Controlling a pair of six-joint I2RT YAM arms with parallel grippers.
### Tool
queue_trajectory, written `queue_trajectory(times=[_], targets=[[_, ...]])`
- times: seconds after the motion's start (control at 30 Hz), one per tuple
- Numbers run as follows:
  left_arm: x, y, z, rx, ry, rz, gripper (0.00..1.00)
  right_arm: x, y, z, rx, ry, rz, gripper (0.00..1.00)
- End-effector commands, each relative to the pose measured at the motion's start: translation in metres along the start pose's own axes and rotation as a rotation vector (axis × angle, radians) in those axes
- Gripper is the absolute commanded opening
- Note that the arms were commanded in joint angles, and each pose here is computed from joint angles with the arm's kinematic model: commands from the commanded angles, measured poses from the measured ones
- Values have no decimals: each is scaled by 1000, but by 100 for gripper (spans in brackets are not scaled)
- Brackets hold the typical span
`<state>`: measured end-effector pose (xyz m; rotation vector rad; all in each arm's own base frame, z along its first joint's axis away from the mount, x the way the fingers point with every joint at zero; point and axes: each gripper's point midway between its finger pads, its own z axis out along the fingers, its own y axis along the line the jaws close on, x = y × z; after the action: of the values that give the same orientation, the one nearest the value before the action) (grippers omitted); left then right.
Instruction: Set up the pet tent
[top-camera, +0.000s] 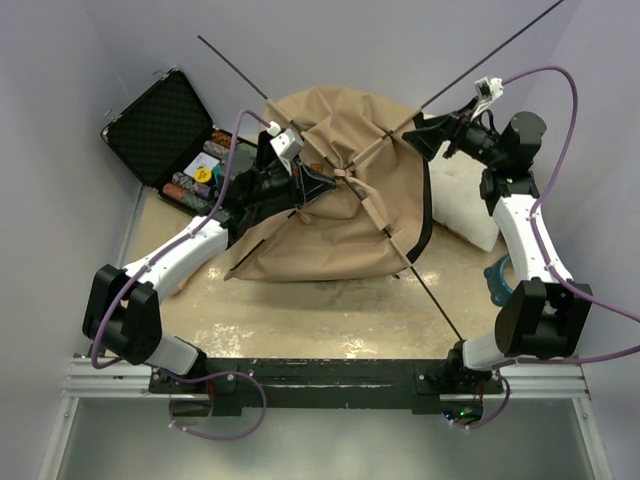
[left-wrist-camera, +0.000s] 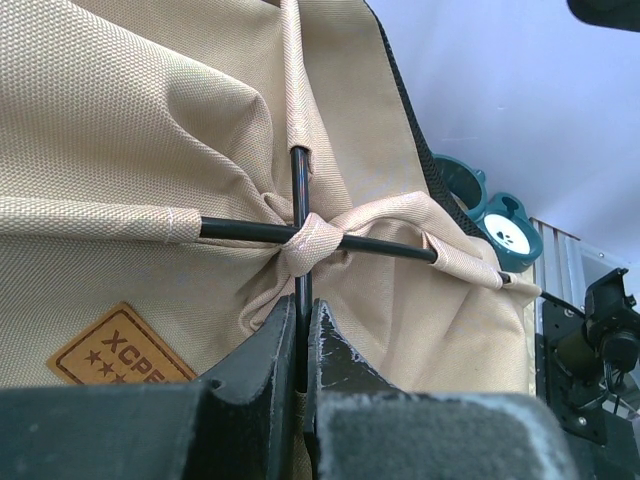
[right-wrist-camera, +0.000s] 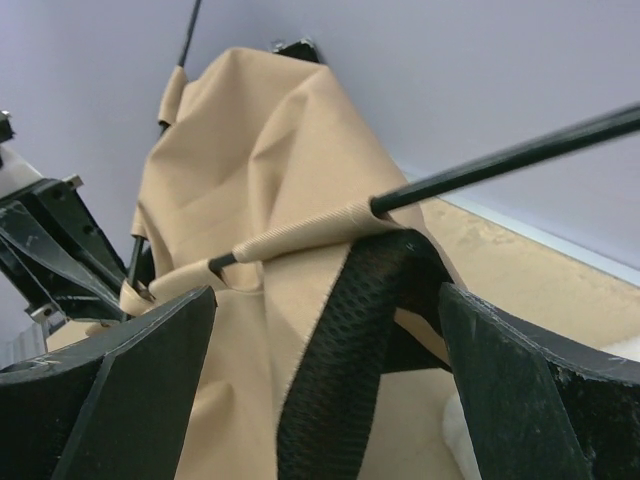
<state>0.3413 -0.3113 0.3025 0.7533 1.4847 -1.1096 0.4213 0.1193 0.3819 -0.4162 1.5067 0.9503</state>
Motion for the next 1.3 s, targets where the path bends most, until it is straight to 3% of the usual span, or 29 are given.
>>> queue_trajectory(times=[0.0,0.23,0.37,0.4,0.47,0.6,0.93,1.27], targets=[[-68,-28,-8,69,-152,137,0,-6,9,-6,-19,-15,-66,98],[-65,-34,-11,92,-152,131,0,4,-4,-6,14,11,-34,98],[-66,-35,-11,100,-151,134,0,13,-10,-1,3,18,1,88],[-66,-36,-11,101,-150,137,0,12,-10,0,-5,14,8,82],[-61,-34,-11,100,-133,137,0,3,-2,2,-41,-15,0,60],[-46,-30,-14,82,-98,141,0,-21,13,3,-99,-60,-9,2],[-15,8,-41,6,-23,120,0,-139,60,-21,-210,-314,-63,0],[-64,21,-4,112,-163,222,0,-218,122,-40,-335,-464,-153,0]])
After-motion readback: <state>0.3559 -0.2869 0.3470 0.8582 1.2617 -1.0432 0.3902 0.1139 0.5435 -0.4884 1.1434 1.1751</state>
